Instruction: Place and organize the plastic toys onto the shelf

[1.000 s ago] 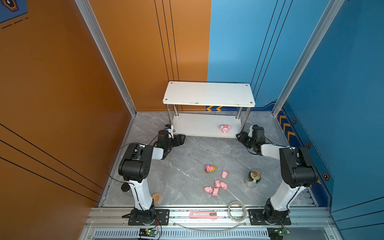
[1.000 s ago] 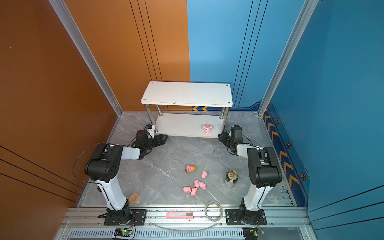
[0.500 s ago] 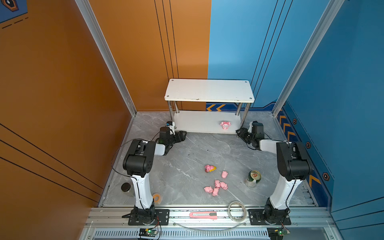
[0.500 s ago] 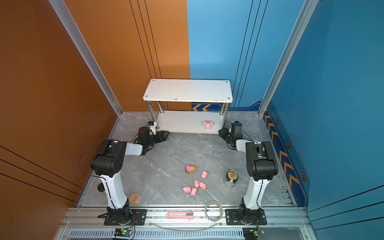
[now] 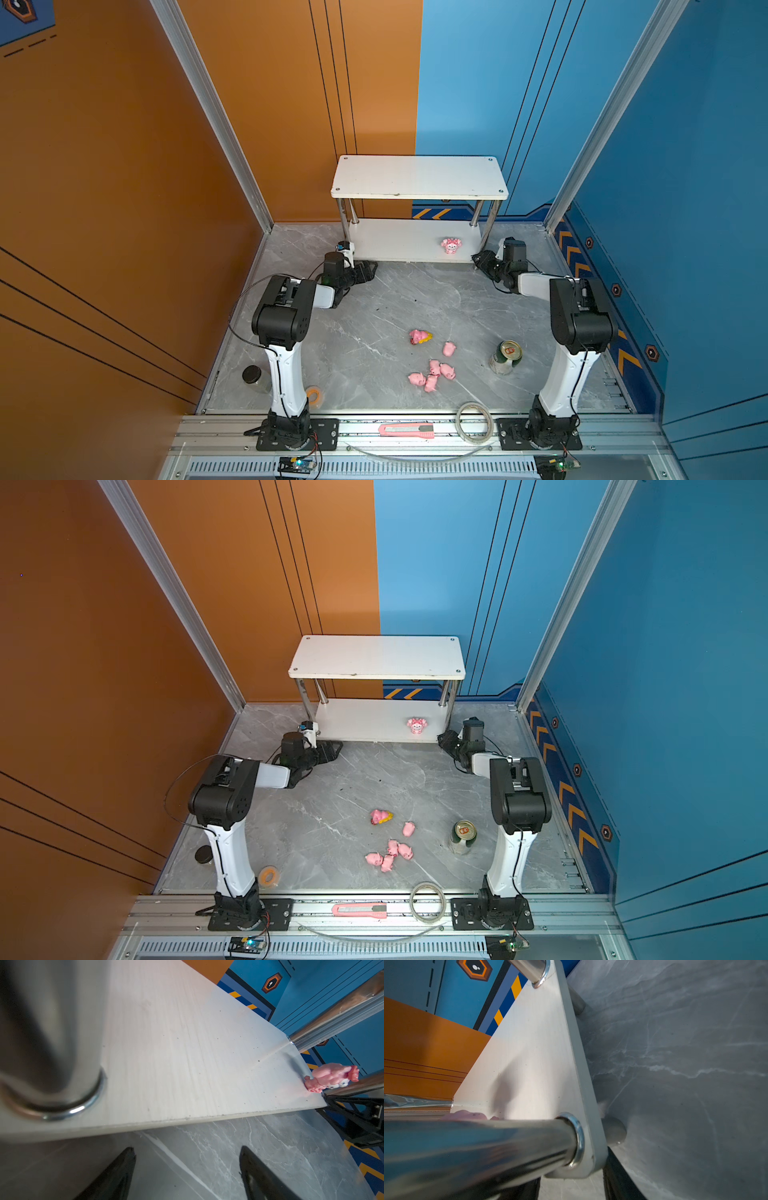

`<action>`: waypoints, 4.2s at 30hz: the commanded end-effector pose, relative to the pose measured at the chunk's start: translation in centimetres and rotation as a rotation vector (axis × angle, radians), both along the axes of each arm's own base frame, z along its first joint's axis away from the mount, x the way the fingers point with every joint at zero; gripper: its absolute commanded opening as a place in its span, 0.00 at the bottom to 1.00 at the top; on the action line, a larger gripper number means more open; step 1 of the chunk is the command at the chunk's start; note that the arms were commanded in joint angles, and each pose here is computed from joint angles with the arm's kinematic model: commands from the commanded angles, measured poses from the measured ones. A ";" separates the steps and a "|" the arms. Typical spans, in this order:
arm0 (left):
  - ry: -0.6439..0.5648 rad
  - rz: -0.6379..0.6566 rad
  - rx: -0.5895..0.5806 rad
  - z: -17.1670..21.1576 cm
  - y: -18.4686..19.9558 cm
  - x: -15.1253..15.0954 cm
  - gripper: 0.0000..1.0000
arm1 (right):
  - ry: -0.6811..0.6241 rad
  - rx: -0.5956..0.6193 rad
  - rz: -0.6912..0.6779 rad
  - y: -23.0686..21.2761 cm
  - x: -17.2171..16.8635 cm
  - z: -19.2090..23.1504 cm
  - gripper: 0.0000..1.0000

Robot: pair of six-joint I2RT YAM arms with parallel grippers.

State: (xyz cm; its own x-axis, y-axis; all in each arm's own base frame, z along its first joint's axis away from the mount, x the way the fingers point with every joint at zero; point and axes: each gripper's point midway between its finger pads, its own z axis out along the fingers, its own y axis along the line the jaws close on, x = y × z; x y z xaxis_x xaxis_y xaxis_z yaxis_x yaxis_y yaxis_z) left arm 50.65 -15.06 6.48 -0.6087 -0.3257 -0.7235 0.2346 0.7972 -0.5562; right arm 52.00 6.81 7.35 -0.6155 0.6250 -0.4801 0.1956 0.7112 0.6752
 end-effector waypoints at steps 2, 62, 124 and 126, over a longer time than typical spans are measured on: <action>-0.055 -0.034 -0.022 1.9 -1.2 1.5 0.81 | -0.031 0.014 -0.003 -0.2 1.6 1.0 0.48; -0.090 -0.230 -0.068 2.0 -12.8 1.5 0.85 | -0.120 0.305 0.201 13.3 -2.9 1.2 1.00; -0.037 -0.049 -0.075 2.9 -2.0 -13.2 0.89 | -0.095 0.322 0.249 31.5 0.0 -5.1 1.00; -0.013 0.031 -0.027 2.6 0.0 -12.7 0.88 | -0.082 0.325 0.277 32.7 -1.8 -5.2 1.00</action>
State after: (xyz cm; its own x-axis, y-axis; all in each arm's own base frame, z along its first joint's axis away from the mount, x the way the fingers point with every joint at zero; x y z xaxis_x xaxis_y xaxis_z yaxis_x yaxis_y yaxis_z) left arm 37.35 -17.58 8.94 -0.6215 -0.3390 -0.7063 0.2943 0.7345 -0.6115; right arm 54.43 37.30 7.81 -0.6324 0.6609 -0.4042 -0.1311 0.4230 0.8966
